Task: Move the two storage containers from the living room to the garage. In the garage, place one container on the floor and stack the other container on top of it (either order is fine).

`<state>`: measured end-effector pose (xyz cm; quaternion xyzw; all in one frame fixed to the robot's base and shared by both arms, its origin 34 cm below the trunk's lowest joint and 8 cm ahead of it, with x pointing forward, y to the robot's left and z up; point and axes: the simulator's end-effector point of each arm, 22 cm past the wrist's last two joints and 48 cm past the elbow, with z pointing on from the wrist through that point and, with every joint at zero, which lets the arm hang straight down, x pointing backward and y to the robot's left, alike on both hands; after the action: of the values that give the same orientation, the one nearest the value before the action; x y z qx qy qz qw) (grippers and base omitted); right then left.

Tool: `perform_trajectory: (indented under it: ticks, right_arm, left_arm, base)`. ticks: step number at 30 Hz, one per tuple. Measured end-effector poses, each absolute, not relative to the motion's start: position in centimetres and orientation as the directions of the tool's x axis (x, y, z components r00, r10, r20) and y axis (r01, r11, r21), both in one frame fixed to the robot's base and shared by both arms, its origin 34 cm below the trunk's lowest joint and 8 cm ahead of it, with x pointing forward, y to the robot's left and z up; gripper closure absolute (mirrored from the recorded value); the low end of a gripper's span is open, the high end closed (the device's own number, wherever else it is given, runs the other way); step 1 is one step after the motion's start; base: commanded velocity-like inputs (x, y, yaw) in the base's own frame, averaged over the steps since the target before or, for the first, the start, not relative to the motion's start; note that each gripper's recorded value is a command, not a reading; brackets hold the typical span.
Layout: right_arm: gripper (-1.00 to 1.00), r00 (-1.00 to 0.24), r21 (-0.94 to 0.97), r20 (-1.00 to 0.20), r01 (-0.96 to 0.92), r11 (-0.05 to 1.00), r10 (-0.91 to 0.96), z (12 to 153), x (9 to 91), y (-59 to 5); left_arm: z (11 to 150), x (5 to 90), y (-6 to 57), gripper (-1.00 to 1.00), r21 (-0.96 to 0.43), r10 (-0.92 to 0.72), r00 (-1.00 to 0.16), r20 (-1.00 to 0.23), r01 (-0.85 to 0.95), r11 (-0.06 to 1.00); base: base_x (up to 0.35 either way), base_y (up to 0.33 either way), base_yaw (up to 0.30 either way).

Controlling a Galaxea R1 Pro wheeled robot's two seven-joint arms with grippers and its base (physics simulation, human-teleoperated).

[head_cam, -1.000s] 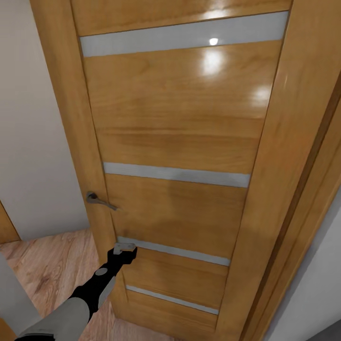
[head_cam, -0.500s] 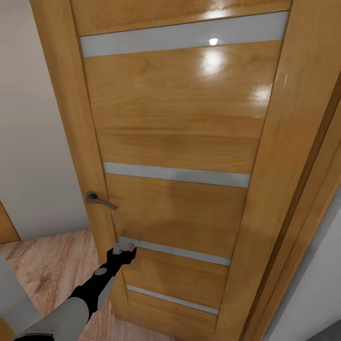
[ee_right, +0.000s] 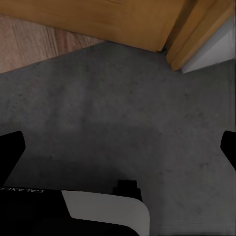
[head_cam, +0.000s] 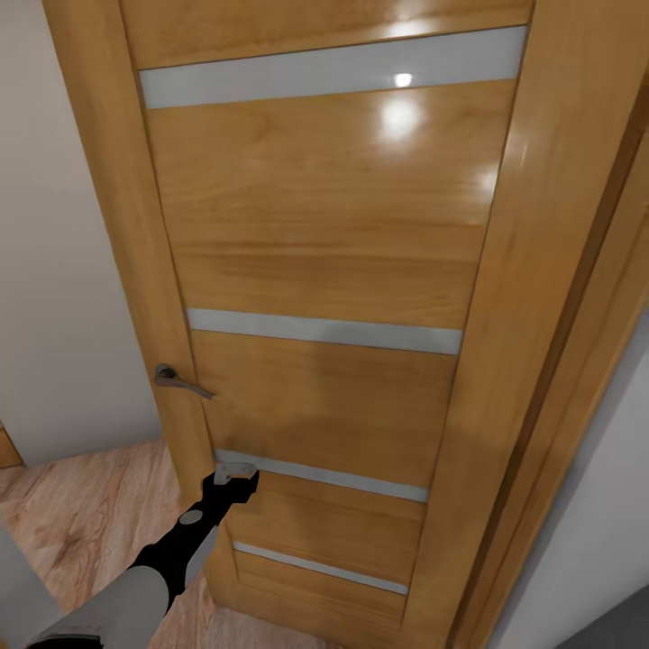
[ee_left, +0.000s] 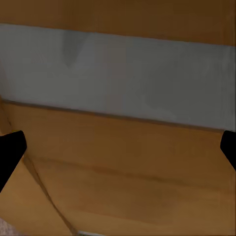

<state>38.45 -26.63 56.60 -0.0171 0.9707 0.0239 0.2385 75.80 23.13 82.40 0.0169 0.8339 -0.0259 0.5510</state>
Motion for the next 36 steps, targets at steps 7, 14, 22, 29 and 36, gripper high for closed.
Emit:
perform_trajectory:
  ticks: [7, 14, 22, 29, 36]
  right_arm:
    - [-1.0, -0.886, 0.038, -0.464, -0.045, 0.998, -0.022, 56.6, 38.45, -26.63]
    - [-1.0, -0.886, 0.038, -0.464, -0.044, 0.998, -0.022, 56.6, 38.45, -26.65]
    - [-1.0, -0.885, 0.038, -0.466, -0.043, 0.998, -0.02, 56.64, 38.51, -26.66]
    - [-1.0, -0.884, 0.038, -0.467, -0.043, 0.998, -0.02, 56.69, 38.58, -26.66]
    - [-1.0, -0.884, 0.038, -0.467, -0.042, 0.998, -0.02, 56.7, 38.59, -26.68]
  left_arm:
    - [82.44, 75.81, 23.16, -1.0, -0.024, 0.0, -0.392, -0.92, 0.057, 0.998]
    - [82.44, 75.82, 23.14, -1.0, -0.024, 0.0, -0.392, -0.92, 0.058, 0.998]
    - [82.45, 75.78, 23.25, -1.0, -0.024, -0.001, -0.392, -0.92, 0.055, 0.998]
    - [82.61, 75.82, 23.6, -1.0, -0.02, 0.003, -0.389, -0.921, 0.053, 0.998]
    - [82.63, 75.83, 23.6, -1.0, -0.018, 0.005, -0.389, -0.921, 0.057, 0.998]
  base:
    - [0.0, 0.0, -0.086]
    - [0.0, 0.0, -0.013]
    - [0.0, 0.0, -0.157]
    - [0.0, 0.0, -0.11]
    - [0.0, 0.0, -0.011]
